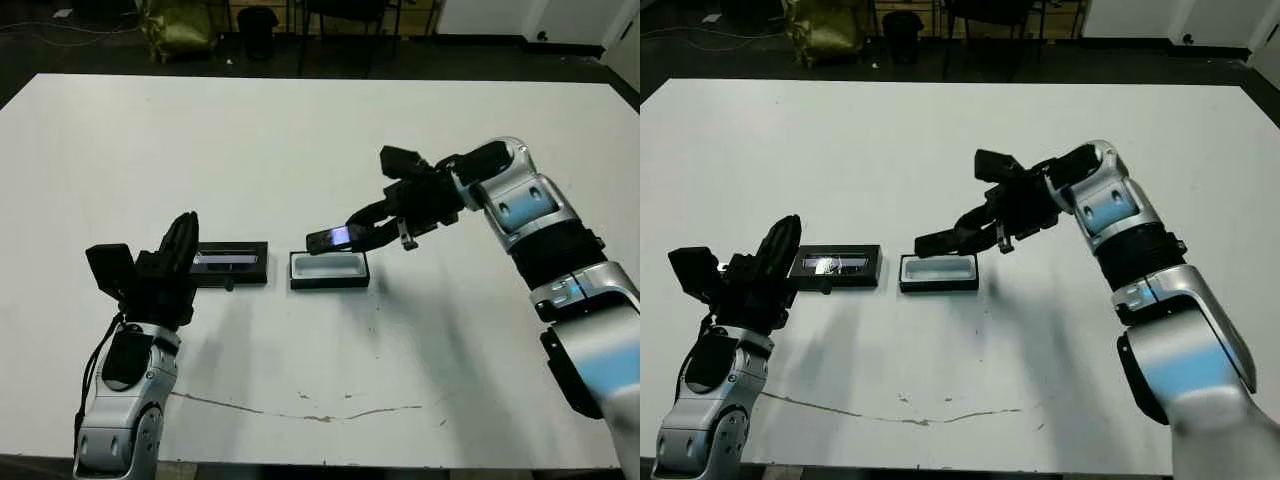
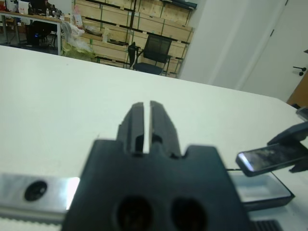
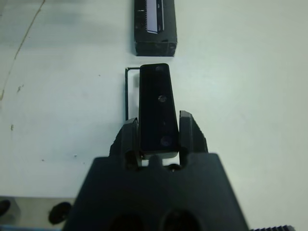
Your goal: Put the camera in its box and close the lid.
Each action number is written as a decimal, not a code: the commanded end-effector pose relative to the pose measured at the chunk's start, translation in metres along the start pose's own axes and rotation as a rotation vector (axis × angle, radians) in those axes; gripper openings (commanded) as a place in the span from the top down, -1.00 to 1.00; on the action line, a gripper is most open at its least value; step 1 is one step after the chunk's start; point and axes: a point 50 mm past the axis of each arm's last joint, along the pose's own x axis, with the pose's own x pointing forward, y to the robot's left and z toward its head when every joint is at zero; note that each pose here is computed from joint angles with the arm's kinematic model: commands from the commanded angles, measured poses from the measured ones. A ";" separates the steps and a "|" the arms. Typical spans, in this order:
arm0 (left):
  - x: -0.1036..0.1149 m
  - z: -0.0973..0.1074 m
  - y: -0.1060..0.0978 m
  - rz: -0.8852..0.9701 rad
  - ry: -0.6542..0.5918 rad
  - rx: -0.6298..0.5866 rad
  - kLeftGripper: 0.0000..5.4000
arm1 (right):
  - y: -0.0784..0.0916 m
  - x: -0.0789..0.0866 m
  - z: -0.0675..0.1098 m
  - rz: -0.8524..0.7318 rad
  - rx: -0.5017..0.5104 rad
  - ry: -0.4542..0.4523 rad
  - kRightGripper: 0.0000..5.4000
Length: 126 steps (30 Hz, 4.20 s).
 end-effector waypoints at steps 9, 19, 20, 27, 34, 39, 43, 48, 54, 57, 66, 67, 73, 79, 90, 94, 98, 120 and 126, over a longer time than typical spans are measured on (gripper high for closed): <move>-0.001 -0.004 0.004 0.007 0.022 0.003 1.00 | 0.001 0.006 -0.001 0.021 0.014 0.056 0.82; -0.002 -0.004 0.003 0.007 0.025 0.008 1.00 | 0.002 0.010 -0.001 0.032 0.004 0.064 0.82; -0.002 -0.005 0.003 0.009 0.025 0.008 1.00 | 0.002 0.011 -0.001 0.029 -0.004 0.065 0.82; -0.002 -0.004 0.003 0.011 0.029 0.015 1.00 | 0.002 0.013 -0.001 0.045 0.014 0.065 0.82; -0.002 -0.004 0.003 0.009 0.026 0.004 1.00 | 0.003 0.017 0.000 0.044 0.003 0.069 0.82; -0.003 -0.004 0.003 0.012 0.030 0.010 1.00 | 0.003 0.019 0.000 0.049 0.017 0.083 0.82; -0.003 -0.005 0.003 0.014 0.025 0.010 1.00 | 0.003 0.021 0.002 0.048 -0.013 0.092 0.82; -0.003 -0.005 0.003 0.013 0.030 0.011 1.00 | 0.003 0.023 0.002 0.054 -0.023 0.085 0.82; -0.003 -0.006 0.003 0.011 0.029 0.010 1.00 | 0.002 0.025 0.001 0.065 0.003 0.091 0.82; -0.003 -0.006 0.004 0.012 0.028 0.013 1.00 | 0.002 0.025 0.002 0.062 -0.003 0.102 0.82; -0.004 -0.006 0.003 0.017 0.031 0.018 1.00 | 0.004 0.030 0.002 0.062 0.003 0.109 0.82; -0.004 -0.006 0.003 0.018 0.032 0.017 1.00 | 0.004 0.031 0.002 0.068 0.007 0.112 0.82; -0.004 -0.006 0.003 0.021 0.034 0.027 1.00 | 0.005 0.035 0.003 0.089 -0.004 0.117 0.82; -0.004 -0.007 0.003 0.021 0.040 0.008 1.00 | 0.006 0.038 0.003 0.085 -0.011 0.112 0.82; -0.005 -0.007 0.004 0.022 0.040 0.030 1.00 | 0.002 0.028 0.011 0.079 -0.104 0.123 0.42; -0.004 -0.007 0.004 0.026 0.042 0.031 1.00 | 0.000 0.024 0.014 0.105 -0.131 0.133 0.11; -0.005 -0.007 0.004 0.025 0.042 0.029 1.00 | -0.002 0.020 0.017 0.119 -0.146 0.141 -0.21; -0.003 -0.006 0.004 0.010 0.029 0.033 1.00 | -0.010 -0.004 0.018 0.048 -0.100 0.055 -1.00; -0.004 -0.007 0.005 0.020 0.037 0.028 1.00 | -0.008 -0.015 0.014 -0.075 -0.092 -0.025 -1.00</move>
